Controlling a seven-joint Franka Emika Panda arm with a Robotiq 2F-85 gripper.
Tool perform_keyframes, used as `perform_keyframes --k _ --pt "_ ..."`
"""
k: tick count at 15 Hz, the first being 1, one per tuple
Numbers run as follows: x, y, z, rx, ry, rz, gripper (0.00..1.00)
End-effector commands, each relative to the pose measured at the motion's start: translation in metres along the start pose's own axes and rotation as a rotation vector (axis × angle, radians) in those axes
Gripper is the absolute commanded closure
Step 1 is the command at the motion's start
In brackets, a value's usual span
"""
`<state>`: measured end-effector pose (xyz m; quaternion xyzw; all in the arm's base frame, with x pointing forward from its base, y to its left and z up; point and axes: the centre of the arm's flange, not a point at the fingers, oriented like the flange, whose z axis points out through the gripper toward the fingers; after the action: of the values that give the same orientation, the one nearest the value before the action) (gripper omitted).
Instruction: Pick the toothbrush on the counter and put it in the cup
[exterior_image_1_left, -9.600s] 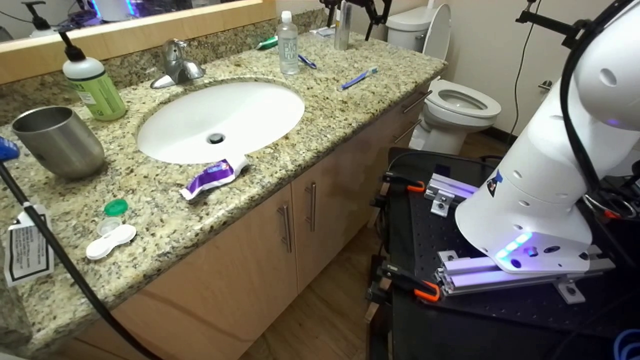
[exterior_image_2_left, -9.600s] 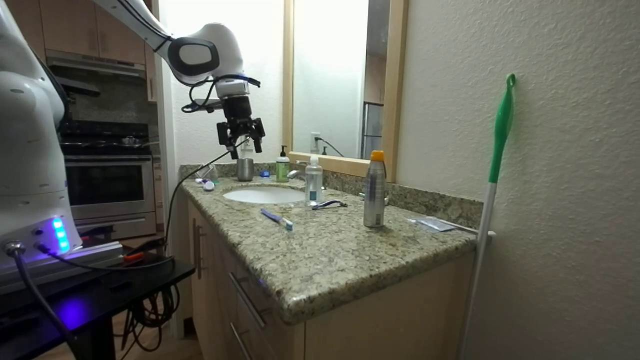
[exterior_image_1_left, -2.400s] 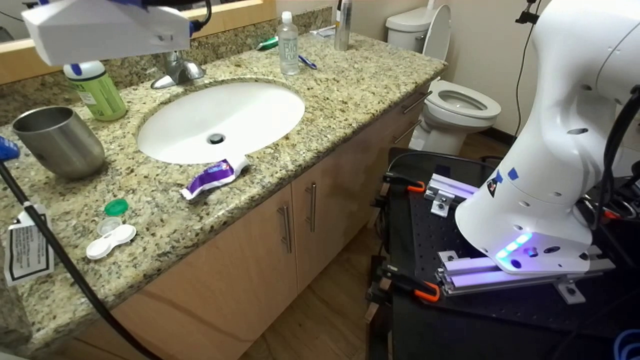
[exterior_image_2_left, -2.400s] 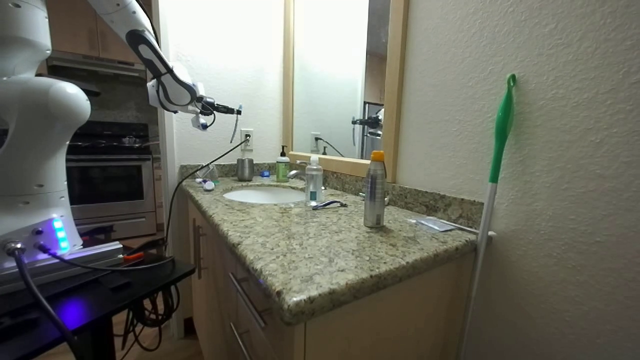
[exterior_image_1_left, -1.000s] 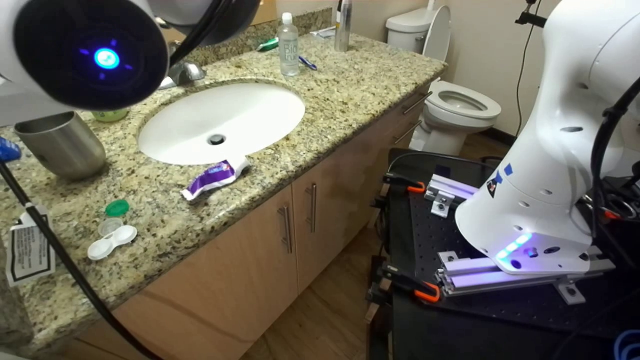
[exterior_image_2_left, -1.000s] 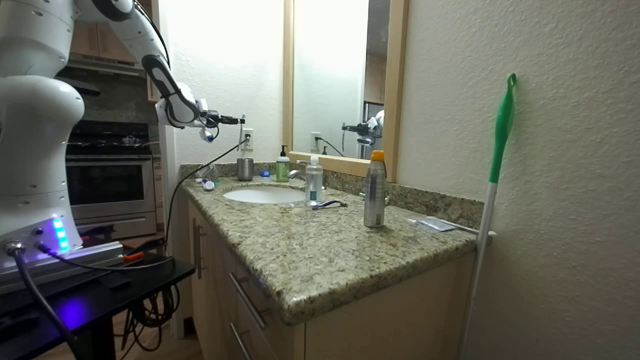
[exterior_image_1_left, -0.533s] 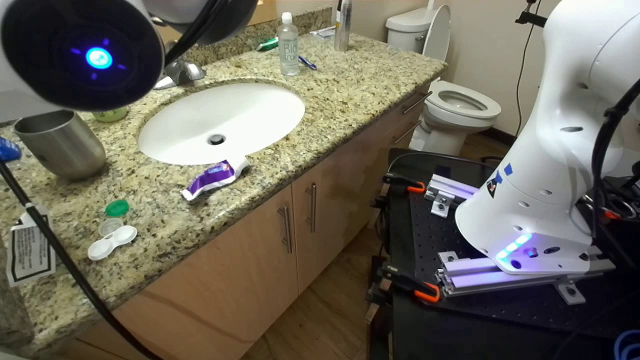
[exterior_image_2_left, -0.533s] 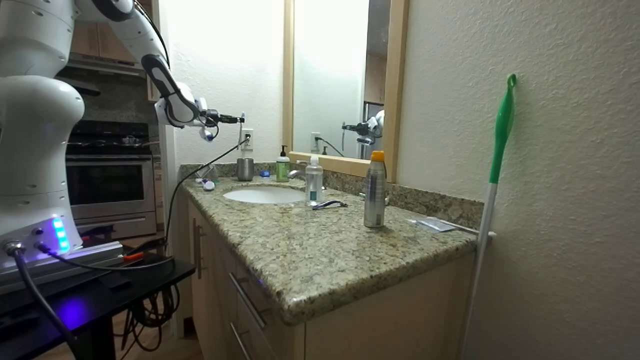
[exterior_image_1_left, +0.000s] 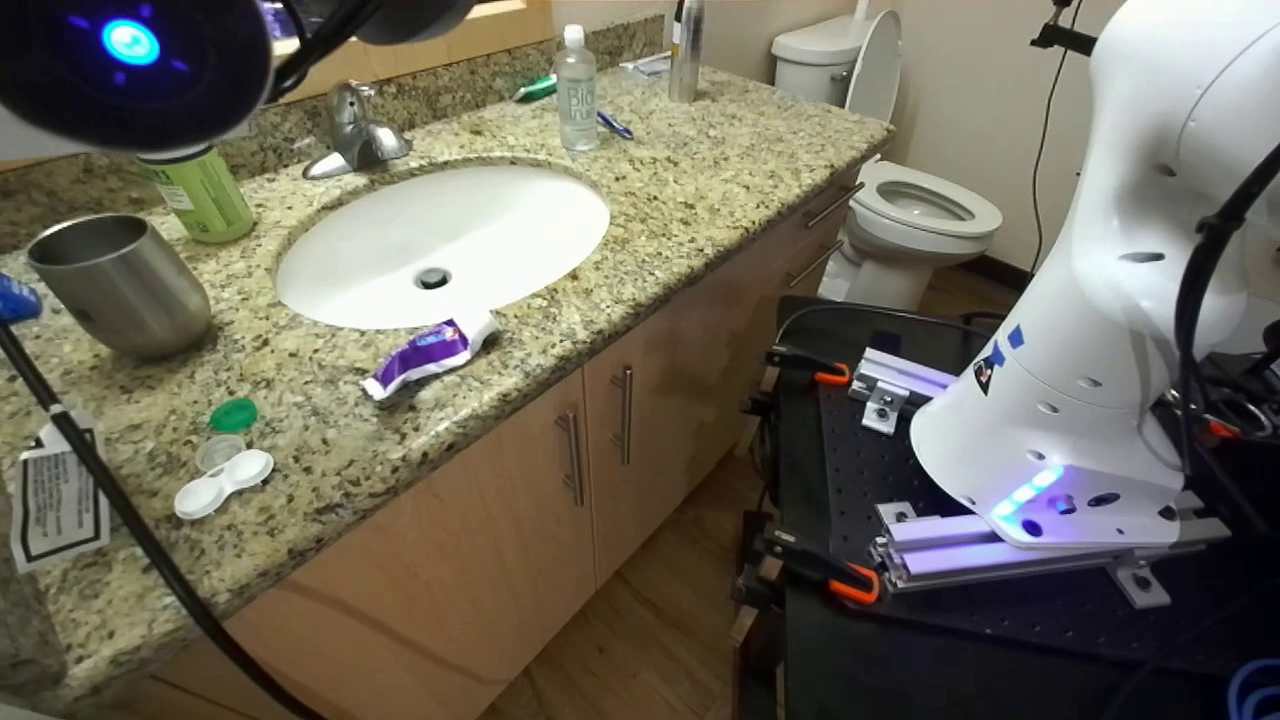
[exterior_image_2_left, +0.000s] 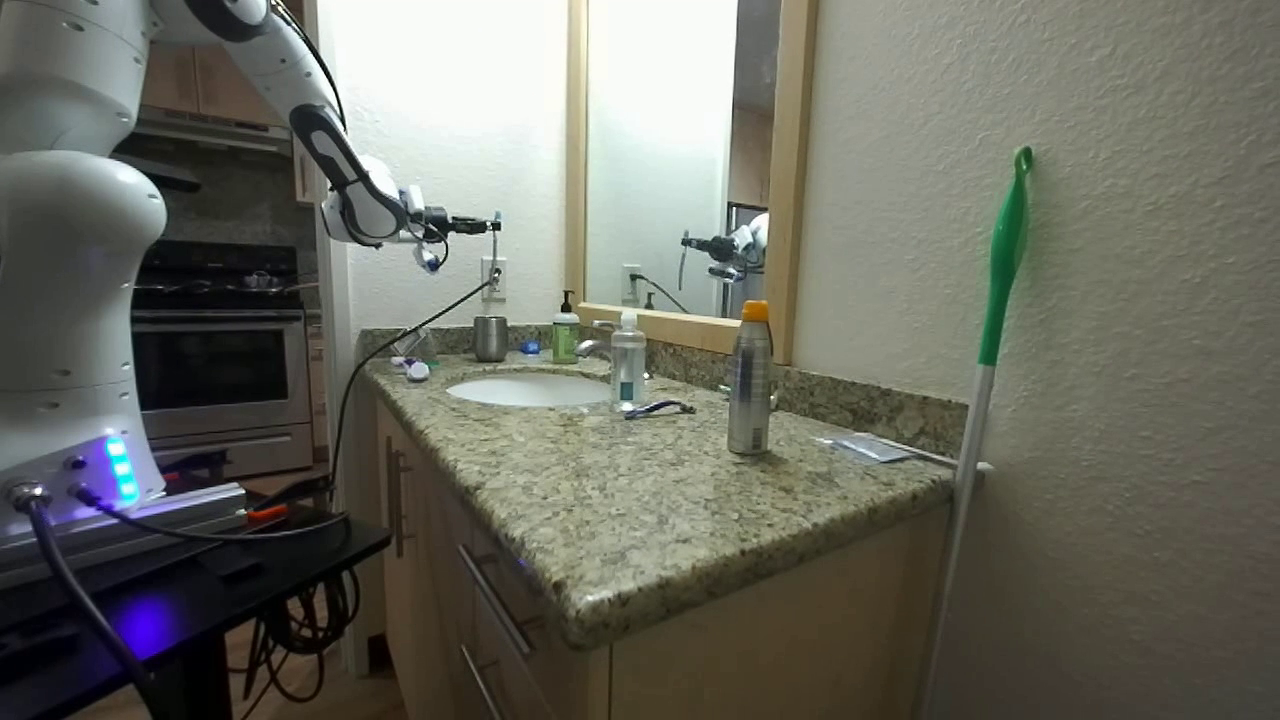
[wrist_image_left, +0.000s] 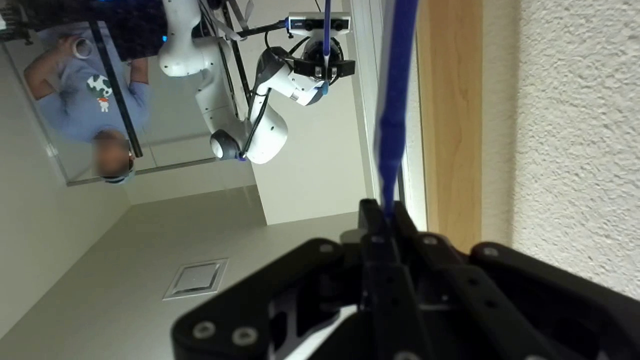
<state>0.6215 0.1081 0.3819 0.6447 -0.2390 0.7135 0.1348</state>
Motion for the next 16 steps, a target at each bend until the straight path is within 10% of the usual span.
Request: perform_keyframes --k 1,11,16 --pt "-0.003 0.005 0.016 0.008 -0.017 -0.038 0.99" --pt "-0.04 0.007 0.048 0.112 -0.237 -0.061 0.99" --pt "-0.04 0.01 0.037 0.093 -0.199 -0.058 0.94"
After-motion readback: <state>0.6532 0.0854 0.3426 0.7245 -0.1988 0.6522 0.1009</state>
